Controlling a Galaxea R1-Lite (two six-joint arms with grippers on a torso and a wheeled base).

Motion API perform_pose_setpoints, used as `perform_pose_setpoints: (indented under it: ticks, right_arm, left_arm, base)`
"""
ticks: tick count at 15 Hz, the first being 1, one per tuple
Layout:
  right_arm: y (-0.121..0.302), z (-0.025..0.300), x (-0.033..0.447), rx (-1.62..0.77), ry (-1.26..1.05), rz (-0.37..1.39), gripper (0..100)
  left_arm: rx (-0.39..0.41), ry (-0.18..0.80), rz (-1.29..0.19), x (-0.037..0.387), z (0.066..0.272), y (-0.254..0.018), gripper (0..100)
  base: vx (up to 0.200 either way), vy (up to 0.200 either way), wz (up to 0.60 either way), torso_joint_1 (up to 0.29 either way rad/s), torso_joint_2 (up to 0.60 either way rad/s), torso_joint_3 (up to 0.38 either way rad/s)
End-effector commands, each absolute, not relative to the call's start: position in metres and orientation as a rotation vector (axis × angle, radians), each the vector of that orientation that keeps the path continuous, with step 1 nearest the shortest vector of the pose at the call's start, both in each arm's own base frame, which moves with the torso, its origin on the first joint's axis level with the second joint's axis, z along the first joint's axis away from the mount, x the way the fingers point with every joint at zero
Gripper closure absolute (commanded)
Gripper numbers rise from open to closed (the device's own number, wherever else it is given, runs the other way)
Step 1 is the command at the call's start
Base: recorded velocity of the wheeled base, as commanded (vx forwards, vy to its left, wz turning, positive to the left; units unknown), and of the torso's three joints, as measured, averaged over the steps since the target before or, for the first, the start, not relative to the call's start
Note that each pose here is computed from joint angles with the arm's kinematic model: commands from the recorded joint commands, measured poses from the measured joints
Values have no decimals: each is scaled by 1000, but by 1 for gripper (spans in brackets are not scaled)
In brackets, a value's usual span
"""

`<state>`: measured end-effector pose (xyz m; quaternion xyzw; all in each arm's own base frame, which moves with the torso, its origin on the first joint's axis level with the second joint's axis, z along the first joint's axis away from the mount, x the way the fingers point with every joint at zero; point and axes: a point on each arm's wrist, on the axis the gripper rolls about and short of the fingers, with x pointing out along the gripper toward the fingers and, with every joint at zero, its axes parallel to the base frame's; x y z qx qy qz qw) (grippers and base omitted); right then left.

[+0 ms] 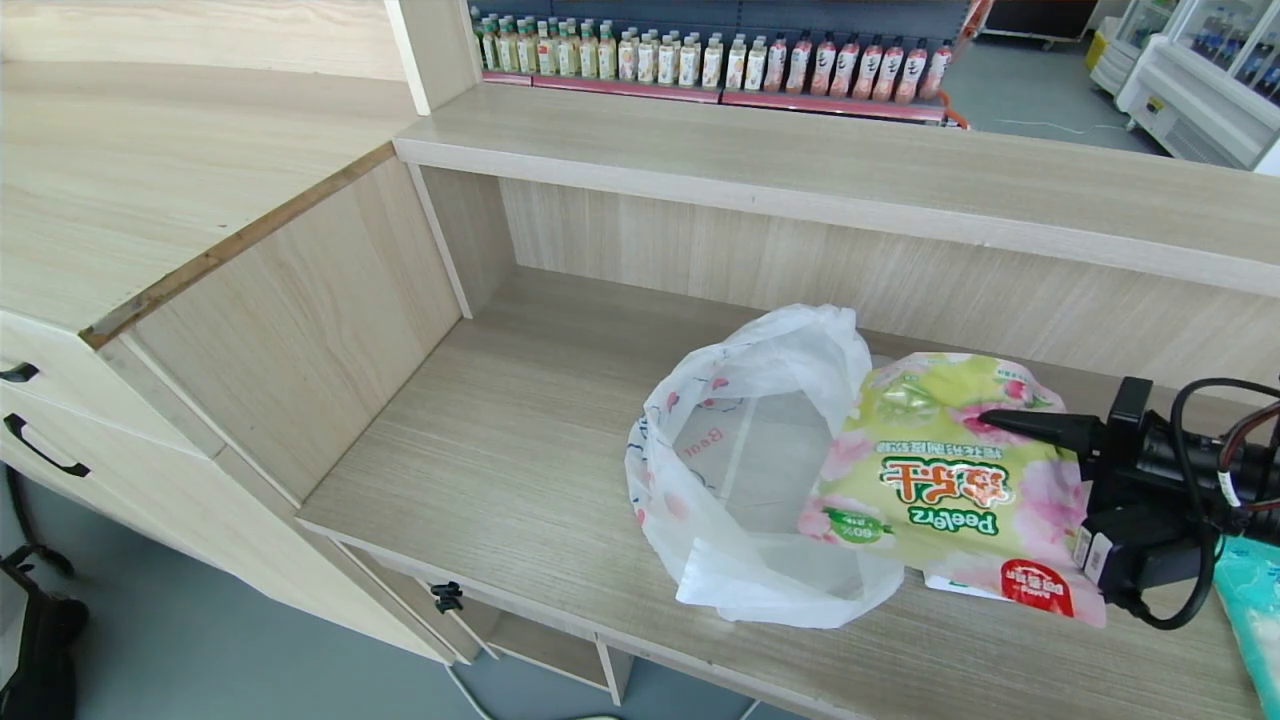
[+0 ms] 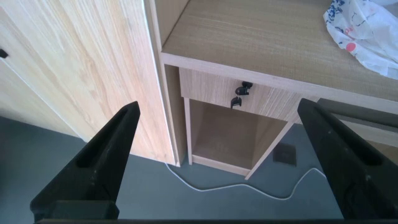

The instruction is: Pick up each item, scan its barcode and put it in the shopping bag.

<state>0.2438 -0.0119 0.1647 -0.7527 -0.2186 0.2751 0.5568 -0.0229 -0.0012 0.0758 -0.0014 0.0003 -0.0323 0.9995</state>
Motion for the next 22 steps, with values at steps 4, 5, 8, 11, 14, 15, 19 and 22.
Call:
perform_pose_setpoints:
  ticks: [4,5,8,11,14,15,19,22]
  right_arm:
    - [-21,152,236,-1771,-448,656,100]
    - [-24,149,234,-1768,-430,657,100]
    - [-25,148,234,-1772,-412,649,100]
    - [-25,148,234,-1770,-409,650,100]
    - [-20,151,234,-1707,-400,662,100]
    - [-11,154,233,-1613,-388,684,100]
    - [20,186,196,-1147,-165,597,100]
    - [38,204,173,-836,-30,472,100]
  left_arm:
    - [-3,0,-64,-23,76,-1,0]
    - [-3,0,-64,-23,76,-1,0]
    - [-3,0,-64,-23,76,-1,0]
    - [-3,0,-64,-23,76,-1,0]
    - [-3,0,-64,-23,76,-1,0]
    - [-3,0,-64,-23,76,-1,0]
    - [-3,0,-64,-23,76,-1,0]
    - [-3,0,-64,-23,76,-1,0]
  base:
    - [0,0,0,0,0,0]
    - [0,0,0,0,0,0]
    - [0,0,0,0,0,0]
    - [0,0,0,0,0,0]
    - [0,0,0,0,0,0]
    - [0,0,0,0,0,0]
    - [0,0,0,0,0,0]
    - [0,0,0,0,0,0]
